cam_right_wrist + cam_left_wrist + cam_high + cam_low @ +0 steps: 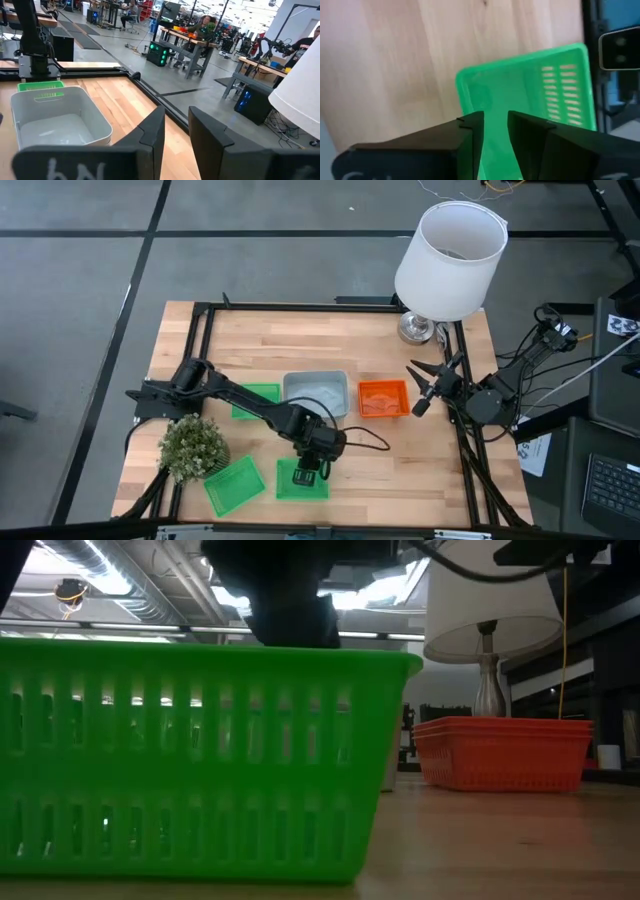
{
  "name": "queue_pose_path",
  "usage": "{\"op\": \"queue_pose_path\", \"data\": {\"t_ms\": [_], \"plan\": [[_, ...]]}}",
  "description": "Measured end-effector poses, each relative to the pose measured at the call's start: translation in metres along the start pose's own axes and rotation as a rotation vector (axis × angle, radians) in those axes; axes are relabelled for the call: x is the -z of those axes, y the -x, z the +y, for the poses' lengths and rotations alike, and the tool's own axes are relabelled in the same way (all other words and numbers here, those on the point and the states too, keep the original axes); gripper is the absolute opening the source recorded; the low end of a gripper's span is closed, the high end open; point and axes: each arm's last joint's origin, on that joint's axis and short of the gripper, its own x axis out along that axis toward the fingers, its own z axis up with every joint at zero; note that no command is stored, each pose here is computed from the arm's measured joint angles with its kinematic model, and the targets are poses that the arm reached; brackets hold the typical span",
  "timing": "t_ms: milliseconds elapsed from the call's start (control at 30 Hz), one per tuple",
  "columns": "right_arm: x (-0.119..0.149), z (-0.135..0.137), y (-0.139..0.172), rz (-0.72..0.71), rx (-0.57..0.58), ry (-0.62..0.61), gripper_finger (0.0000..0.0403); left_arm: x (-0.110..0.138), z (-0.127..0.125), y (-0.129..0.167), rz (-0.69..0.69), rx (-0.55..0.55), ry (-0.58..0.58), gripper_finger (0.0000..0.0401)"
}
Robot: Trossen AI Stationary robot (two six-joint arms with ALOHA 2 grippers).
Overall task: Stack baskets by color
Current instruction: Stack the bottom right green bin on top of the top green bin
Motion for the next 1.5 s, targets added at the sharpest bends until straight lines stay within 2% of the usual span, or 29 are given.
{"op": "queue_pose_path", "data": {"t_ms": [167, 433, 833, 1500], "plan": [[0.0, 0.0, 0.0, 0.0, -0.001, -0.003, 0.0087, 0.004, -0.009, -0.001, 0.003, -0.062, 0.005, 0.0079], [0.0, 0.0, 0.0, 0.0, 0.0, -0.003, 0.0087, 0.004, -0.005, 0.0, 0.002, -0.121, 0.002, 0.0078], [0.0, 0.0, 0.0, 0.0, 0.0, -0.003, 0.0087, 0.0, 0.007, 0.002, -0.005, -0.09, -0.015, 0.0078], [0.0, 0.001, 0.0, 0.003, -0.028, 0.002, 0.0087, -0.003, 0.009, -0.008, -0.024, -0.04, -0.024, 0.0079]]}}
